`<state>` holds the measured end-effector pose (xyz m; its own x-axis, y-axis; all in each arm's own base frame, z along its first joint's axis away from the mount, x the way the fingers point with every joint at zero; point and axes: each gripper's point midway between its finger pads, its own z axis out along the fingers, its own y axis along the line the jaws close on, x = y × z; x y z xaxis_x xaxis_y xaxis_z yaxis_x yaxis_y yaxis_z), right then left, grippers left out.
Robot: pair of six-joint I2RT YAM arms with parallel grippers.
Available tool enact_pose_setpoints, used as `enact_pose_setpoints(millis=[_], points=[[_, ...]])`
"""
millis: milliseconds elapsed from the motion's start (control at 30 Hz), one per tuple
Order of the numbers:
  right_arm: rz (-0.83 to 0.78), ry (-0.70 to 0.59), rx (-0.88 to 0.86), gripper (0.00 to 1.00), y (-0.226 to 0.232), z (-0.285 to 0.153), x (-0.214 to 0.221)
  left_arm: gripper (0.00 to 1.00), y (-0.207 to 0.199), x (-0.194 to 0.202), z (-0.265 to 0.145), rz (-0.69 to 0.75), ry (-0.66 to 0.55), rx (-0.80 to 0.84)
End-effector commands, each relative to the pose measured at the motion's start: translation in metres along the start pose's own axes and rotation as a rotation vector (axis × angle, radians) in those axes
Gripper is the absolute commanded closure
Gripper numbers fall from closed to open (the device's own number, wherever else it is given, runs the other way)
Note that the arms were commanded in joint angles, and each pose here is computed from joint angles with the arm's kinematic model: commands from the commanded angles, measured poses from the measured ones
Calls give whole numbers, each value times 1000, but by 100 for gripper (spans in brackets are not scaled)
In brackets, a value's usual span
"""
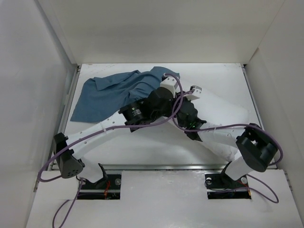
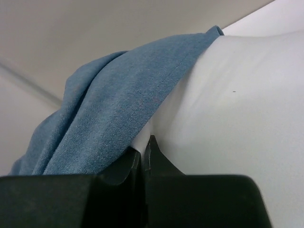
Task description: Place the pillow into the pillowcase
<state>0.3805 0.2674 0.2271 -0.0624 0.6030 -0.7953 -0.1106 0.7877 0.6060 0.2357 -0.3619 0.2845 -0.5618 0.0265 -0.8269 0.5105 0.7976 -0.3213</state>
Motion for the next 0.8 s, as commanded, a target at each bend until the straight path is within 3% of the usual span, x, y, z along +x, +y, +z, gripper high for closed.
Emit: enact_pose_setpoints(millis=[0, 100, 167, 200, 400, 533, 600, 633, 667, 700, 733, 767], points=[[335, -188, -47, 100, 35, 10, -74, 100, -75, 16, -10, -59, 69, 312], [460, -209, -41, 100, 21, 19, -86, 100, -70, 30, -23, -43, 103, 337], [504, -247, -103, 100, 13, 19, -99, 100, -72, 31, -37, -45, 102, 382], [594, -327, -197, 100, 23, 10, -126, 100, -75, 39, -40, -30, 110, 412], [635, -405, -388, 100, 47, 6, -166, 100, -94, 46, -48, 3, 139, 548], [618, -401, -469, 100, 55, 8, -169, 100, -82, 59, -33, 24, 190, 445], [580, -377, -435, 100, 49, 11, -160, 100, -60, 42, -26, -4, 121, 291], [556, -360, -413, 100, 43, 11, -153, 96, -47, 34, -26, -41, 90, 208], [532, -341, -371, 100, 37, 13, -147, 78, -25, 31, -31, -68, 74, 92], [504, -330, -353, 100, 34, 16, -142, 54, 15, 13, -30, -111, -44, -128], [493, -326, -334, 100, 27, 16, -140, 35, 38, 10, -32, -159, -85, -248], [474, -311, -317, 100, 22, 17, -134, 14, 69, 9, -37, -257, -107, -372]])
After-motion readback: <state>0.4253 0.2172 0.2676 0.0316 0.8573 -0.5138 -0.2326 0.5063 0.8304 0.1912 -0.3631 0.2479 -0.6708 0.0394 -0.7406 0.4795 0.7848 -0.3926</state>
